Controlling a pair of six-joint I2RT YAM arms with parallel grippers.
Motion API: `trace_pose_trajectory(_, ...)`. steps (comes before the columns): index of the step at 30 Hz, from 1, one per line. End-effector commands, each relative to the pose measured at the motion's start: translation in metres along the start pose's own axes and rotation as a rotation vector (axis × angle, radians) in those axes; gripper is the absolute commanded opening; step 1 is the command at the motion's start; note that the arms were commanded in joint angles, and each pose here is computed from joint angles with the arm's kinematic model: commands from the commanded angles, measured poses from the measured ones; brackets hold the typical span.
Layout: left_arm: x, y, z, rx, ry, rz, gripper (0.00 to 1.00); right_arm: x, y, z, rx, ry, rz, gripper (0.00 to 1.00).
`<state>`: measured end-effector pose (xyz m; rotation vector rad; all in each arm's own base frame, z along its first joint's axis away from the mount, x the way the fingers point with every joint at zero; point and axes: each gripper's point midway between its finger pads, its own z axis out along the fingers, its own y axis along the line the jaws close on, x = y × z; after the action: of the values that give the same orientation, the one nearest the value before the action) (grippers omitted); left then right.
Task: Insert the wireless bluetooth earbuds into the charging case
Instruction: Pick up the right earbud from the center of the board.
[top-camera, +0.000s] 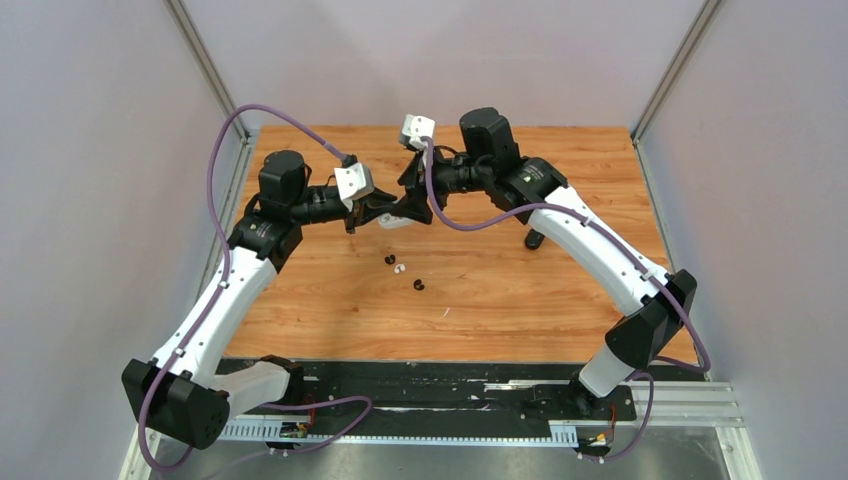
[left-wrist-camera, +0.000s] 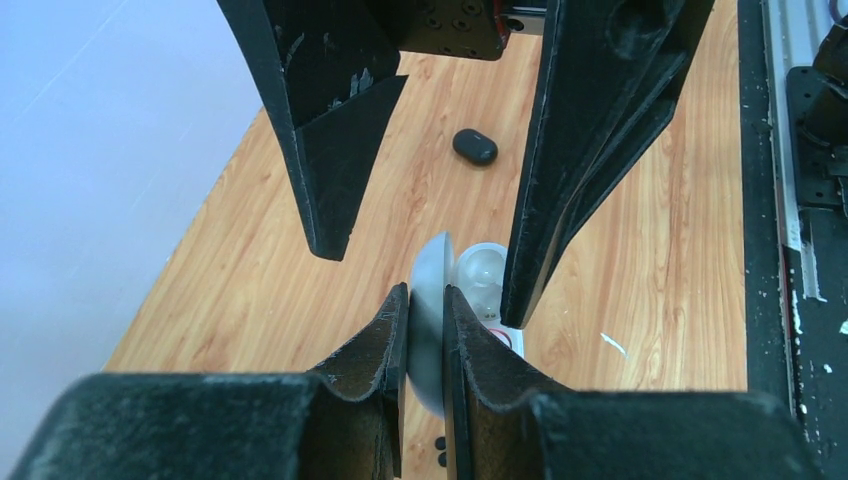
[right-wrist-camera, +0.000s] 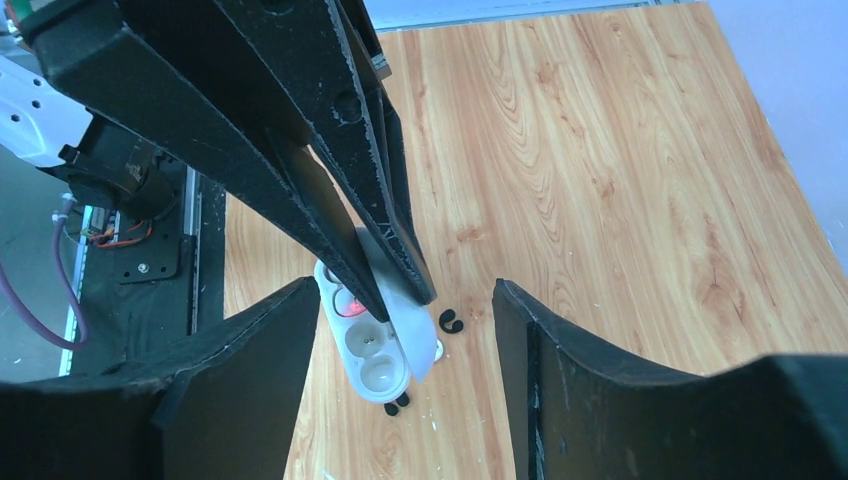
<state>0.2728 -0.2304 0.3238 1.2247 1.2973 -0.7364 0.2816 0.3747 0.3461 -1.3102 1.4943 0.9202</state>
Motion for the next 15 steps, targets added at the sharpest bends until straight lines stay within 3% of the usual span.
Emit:
trace_pose_trajectory(1,-0.017,0.000,-0.004,-0.014,-0.039,0.040,0.00,-0.017,-0.007,-0.001,0.022,-0.045,-0.058,0.65)
trace_pose_trajectory(10,-0.001,0.025,-0.012,-0.171,0.050,0.037,0.00,-0.025,0.002,-0.043,0.050,-0.093,-0.052,0.66)
trace_pose_trajectory(15,0.011,0.033,-0.022,-0.252,0.116,0.043,0.00,0.026,-0.007,-0.044,0.046,-0.023,0.029,0.65)
